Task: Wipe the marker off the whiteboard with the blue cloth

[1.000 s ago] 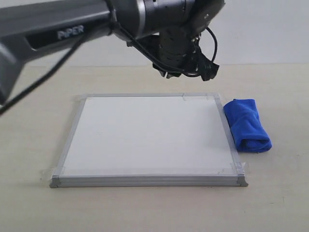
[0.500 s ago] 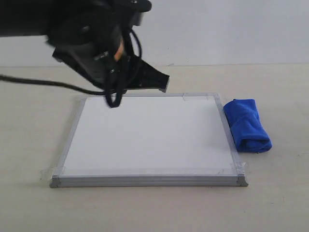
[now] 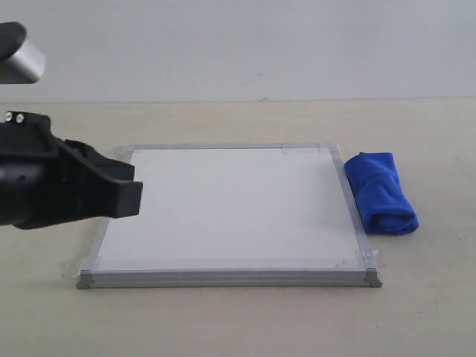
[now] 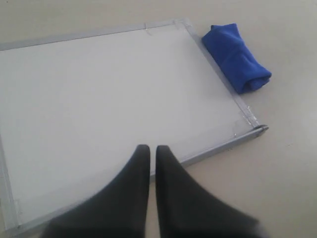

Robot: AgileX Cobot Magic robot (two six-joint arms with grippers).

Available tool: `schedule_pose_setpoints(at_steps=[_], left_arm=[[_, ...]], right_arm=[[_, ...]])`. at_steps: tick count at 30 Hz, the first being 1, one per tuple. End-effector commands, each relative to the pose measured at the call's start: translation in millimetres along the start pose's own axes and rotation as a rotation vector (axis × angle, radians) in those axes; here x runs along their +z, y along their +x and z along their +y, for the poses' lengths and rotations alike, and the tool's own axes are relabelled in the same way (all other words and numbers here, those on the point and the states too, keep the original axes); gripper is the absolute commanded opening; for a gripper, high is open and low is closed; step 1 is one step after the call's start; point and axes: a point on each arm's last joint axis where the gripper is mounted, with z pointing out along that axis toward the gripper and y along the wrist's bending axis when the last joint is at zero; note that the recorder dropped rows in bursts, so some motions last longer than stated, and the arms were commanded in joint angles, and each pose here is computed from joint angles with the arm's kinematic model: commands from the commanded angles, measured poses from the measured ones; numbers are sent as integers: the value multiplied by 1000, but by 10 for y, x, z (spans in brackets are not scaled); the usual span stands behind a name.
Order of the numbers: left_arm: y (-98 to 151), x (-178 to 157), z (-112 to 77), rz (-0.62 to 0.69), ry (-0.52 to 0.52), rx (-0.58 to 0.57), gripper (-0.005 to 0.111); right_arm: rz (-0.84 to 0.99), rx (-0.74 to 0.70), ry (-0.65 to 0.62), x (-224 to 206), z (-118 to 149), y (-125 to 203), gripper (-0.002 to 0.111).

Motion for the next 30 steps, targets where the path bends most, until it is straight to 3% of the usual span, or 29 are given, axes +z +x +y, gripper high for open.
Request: schedule_pose_setpoints(at_steps=[1,11,18,22,26,30], left_arm=[[125,-127,72,-28,25,-7,4],[165,-184,113,-38,21,3,4],[70,-192,128,-142,-7,151,4],[58,-200,233,-153,-117,61,4],[72,-218,435,-140,-291,-60,4],[56,-282,605,-219,-262,-118,4]], right_arm=[[-12,-3,-1,-2,1,-12,1],[-12,-3,-1,-2,1,-12,1],[-12,-3,-1,-2,1,-12,1],[-12,-3,-1,-2,1,-12,1],[-12,-3,-1,-2,1,-12,1],[-12,-3,-1,-2,1,-12,1]])
